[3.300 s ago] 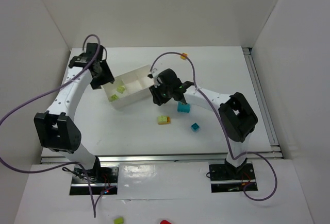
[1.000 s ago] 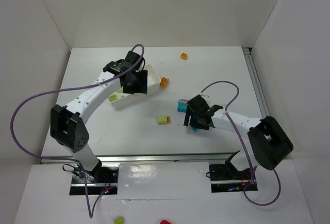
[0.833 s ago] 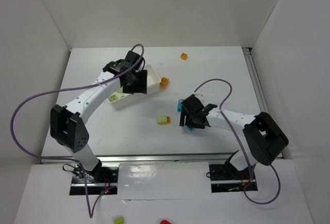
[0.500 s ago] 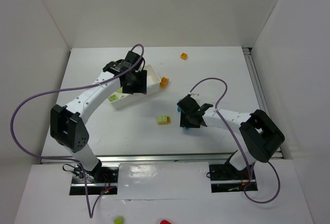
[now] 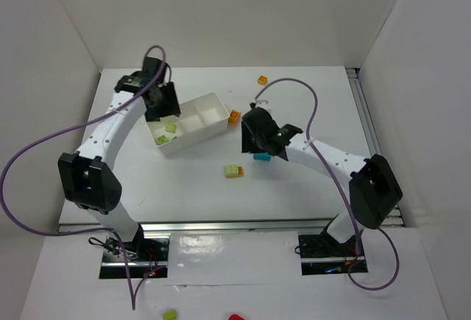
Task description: Sort the legos into containers by color
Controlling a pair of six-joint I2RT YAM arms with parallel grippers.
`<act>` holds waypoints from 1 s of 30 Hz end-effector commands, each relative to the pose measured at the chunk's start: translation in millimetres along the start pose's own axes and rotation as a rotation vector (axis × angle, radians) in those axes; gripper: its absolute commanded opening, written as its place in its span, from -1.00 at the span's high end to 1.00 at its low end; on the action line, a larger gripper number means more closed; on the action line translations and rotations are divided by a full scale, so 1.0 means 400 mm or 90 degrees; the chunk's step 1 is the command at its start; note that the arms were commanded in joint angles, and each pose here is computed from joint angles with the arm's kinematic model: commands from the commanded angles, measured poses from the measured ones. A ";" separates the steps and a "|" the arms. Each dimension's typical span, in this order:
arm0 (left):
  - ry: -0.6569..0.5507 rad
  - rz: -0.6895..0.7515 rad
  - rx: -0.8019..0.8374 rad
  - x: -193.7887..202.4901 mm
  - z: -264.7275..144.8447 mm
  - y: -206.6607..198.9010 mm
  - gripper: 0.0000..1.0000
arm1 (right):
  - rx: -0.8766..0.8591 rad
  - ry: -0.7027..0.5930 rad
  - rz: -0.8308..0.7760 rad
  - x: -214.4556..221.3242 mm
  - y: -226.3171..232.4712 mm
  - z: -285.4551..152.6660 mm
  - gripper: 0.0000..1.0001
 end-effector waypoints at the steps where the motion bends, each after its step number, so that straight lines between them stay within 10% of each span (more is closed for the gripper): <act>1: -0.052 -0.104 -0.025 -0.071 -0.071 0.101 -0.43 | -0.088 -0.129 -0.054 -0.173 0.085 -0.009 0.10; 8: -0.066 -0.233 -0.028 -0.059 -0.111 0.253 -0.43 | -0.186 -0.225 -0.084 -0.390 0.235 0.100 0.10; 19: -0.058 -0.190 -0.020 0.002 -0.141 0.295 -0.43 | -0.247 -0.234 -0.101 -0.473 0.354 0.308 -0.13; 22: -0.062 -0.175 -0.032 0.019 -0.157 0.290 -0.45 | -0.260 -0.241 -0.111 -0.489 0.357 0.289 -0.62; 30: -0.042 -0.130 0.013 0.034 -0.163 0.232 -0.45 | -0.180 -0.254 -0.094 -0.489 0.251 0.148 -0.56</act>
Point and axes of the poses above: each gripper's point midway between its finger pads, its own z axis out along the fingers, its own y axis along the line the jaws close on, x = y × z, the point moved 9 cm from there along -z, back along the fingers, and after that the axes turned 14 degrees about -z, right-handed, at the moved point
